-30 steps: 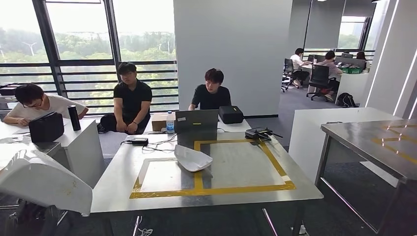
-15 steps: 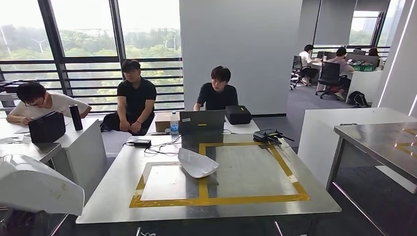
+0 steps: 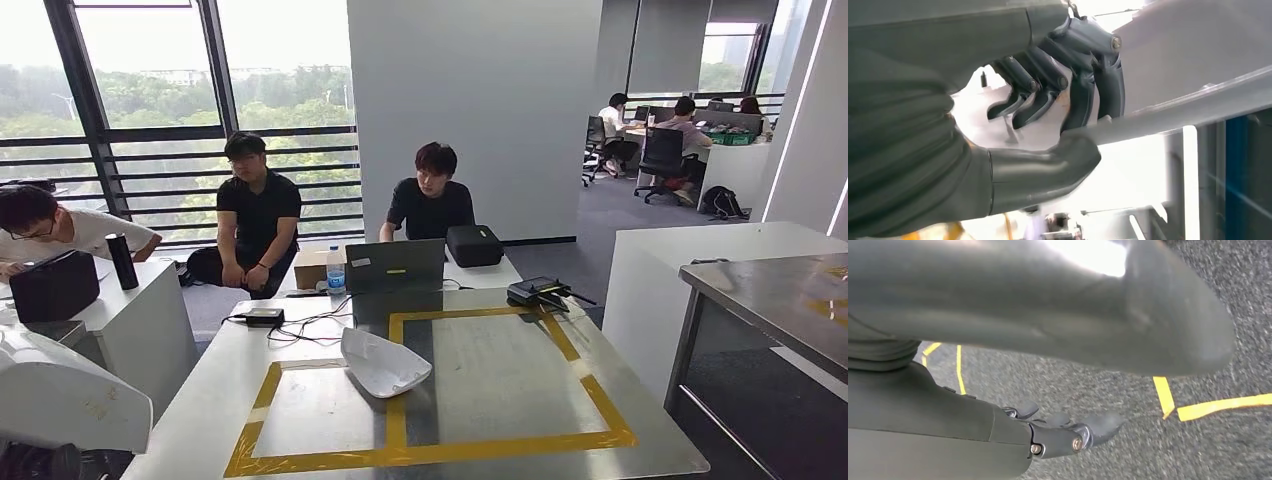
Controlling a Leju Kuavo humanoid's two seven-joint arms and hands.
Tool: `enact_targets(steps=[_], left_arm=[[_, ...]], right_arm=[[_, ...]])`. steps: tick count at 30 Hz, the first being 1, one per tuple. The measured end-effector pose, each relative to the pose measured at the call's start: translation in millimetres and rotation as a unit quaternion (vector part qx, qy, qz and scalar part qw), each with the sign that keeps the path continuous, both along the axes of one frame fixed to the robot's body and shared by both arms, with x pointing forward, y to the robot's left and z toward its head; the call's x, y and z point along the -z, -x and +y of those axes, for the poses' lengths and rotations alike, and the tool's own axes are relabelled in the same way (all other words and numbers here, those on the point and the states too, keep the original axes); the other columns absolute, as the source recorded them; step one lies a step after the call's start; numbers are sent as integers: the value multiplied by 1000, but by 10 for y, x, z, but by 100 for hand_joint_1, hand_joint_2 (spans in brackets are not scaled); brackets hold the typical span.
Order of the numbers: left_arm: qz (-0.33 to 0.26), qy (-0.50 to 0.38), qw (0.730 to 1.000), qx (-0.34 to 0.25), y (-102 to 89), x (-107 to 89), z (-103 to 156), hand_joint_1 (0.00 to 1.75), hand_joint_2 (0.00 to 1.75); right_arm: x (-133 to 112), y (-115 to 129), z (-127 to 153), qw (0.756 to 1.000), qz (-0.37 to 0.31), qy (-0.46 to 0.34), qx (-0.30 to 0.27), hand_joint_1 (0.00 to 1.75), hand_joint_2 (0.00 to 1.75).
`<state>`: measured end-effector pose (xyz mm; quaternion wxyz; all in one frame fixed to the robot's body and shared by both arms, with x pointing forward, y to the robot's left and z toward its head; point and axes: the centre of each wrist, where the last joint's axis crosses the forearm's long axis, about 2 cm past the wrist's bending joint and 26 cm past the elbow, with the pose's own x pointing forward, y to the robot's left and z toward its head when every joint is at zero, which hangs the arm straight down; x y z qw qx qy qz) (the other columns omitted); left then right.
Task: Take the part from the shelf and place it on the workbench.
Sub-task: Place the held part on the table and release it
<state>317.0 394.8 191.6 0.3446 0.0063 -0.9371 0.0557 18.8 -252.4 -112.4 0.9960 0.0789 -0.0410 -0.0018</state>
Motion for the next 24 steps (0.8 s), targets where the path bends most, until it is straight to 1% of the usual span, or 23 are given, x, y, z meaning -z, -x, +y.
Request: enact_targets(steps=[6,15,20,24], left_arm=[[-5,0,1000,1,-53,-50,-15,175,175],[6,4,1000,1,-112,-18,-42,175,175],[6,5,1000,3,-138,-33,-57,175,175],[23,6,1000,3,-128,17,-58,175,175]], right_arm=[[-3,-49,-3,1000,4,-1,3,0,0],[0,5,0,1000,6,-4,4,0,0],[-3,-37,1,1000,-3,-5,1,0,0],[-3,-41,-2,1000,-6,-5,7,0,0]])
